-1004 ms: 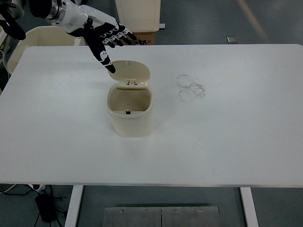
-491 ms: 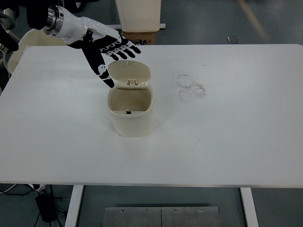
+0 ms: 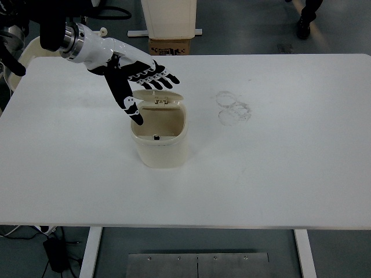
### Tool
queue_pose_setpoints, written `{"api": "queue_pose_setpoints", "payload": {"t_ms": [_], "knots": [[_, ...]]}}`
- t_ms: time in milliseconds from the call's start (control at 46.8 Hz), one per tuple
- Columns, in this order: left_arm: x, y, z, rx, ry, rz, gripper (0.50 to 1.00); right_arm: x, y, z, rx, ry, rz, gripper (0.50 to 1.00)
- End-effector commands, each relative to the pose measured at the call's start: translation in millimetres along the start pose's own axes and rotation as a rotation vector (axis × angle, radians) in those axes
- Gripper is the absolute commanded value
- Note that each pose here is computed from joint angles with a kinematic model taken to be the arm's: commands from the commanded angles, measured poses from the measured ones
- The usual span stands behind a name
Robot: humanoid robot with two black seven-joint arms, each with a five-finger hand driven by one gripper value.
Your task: Close trash bin
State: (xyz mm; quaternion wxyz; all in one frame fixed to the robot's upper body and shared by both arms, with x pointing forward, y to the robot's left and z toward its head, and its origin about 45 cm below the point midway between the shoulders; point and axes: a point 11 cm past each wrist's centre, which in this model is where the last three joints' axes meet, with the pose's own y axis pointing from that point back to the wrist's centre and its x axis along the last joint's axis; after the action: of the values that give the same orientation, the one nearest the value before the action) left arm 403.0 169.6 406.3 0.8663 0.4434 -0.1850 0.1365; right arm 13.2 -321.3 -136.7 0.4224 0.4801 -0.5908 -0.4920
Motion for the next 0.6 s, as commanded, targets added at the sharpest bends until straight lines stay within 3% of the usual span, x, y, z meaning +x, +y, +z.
{"api": "queue_pose_setpoints", "payload": {"t_ms": [0, 577], "knots": [[-4.9, -3.4, 0.0, -0.003, 0.0, -0.016, 1.0, 0.0, 0.0, 0.0, 0.0, -0.001, 0.0, 0.993], [-43.6, -21.9, -20.6, 0.037, 0.013, -0.135, 1.0, 0.2, 0.0, 0.0, 0.0, 0.001, 0.002, 0.993]]}}
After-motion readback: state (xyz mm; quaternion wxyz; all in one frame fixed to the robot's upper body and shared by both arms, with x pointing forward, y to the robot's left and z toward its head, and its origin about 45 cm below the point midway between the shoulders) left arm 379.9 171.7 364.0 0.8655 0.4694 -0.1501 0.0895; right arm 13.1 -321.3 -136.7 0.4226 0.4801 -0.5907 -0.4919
